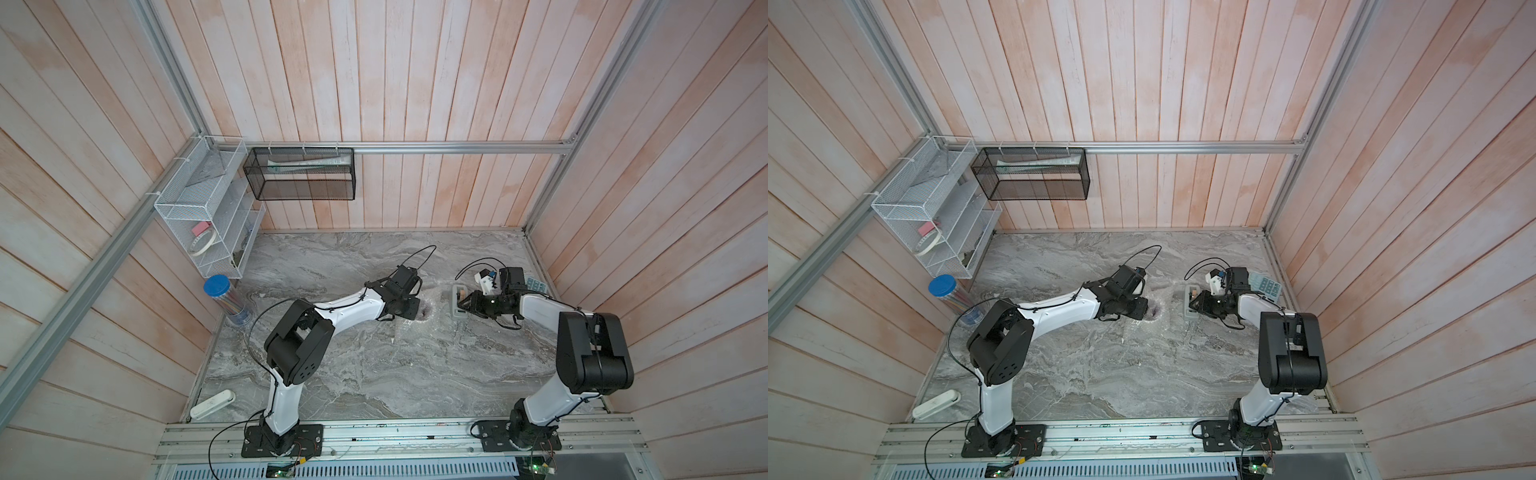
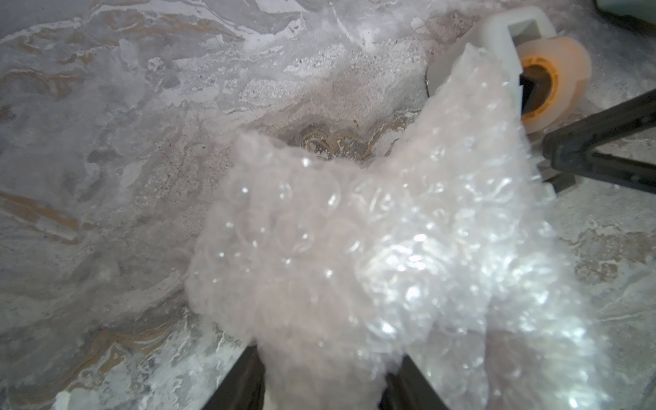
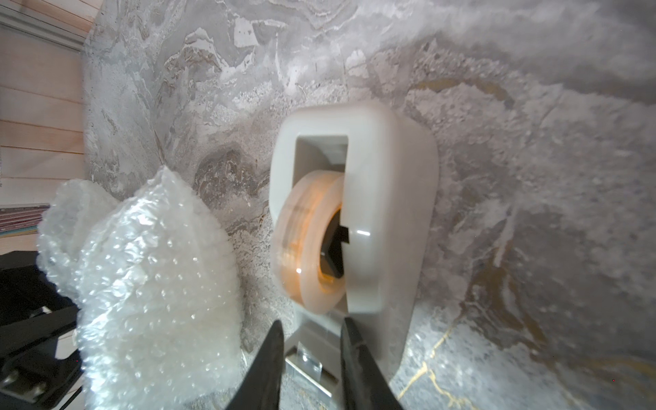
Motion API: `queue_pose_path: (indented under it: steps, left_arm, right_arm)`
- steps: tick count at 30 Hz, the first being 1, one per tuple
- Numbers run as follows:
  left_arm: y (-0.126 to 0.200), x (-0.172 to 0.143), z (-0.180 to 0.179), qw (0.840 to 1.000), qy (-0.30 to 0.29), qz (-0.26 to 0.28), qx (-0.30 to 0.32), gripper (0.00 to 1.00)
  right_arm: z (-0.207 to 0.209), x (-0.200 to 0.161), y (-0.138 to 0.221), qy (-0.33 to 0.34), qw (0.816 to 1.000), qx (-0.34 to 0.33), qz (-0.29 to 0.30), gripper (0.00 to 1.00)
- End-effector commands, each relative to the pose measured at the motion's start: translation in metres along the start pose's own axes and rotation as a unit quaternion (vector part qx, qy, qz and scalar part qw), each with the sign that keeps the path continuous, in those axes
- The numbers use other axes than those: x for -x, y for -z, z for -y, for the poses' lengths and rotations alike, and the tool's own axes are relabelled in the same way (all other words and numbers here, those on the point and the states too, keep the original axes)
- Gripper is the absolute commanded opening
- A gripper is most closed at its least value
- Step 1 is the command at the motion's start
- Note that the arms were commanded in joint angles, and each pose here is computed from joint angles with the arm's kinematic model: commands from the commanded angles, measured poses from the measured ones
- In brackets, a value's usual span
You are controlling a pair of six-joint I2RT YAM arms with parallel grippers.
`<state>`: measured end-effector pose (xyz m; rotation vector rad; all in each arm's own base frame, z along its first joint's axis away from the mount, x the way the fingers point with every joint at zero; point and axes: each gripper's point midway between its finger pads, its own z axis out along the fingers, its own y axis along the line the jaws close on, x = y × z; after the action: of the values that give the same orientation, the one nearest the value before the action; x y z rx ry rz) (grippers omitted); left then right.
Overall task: Wrap mugs in bubble wrap
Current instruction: Tear off the tape using the Tape Cutter.
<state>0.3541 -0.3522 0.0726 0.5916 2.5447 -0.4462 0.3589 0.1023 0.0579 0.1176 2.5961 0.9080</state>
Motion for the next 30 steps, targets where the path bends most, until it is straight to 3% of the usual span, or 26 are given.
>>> queue_pose_path:
  steps: [1,30]
  left_arm:
    - [-0.0066,-0.0226,-0.0066,0.999,-0.012,-0.032,0.013,0.51]
    - [-0.0059,-0.022,-0.0059,0.999,-0.014,-0.031,0.014,0.51]
  right_arm:
    - [0.0019,-0.0009,-0.0028,-0.004,1.0,0.003,-0.01,0.29]
    - [0.0025,-0.0063,-0.0075,-0.011,1.0,0.011,-0.024,0.2]
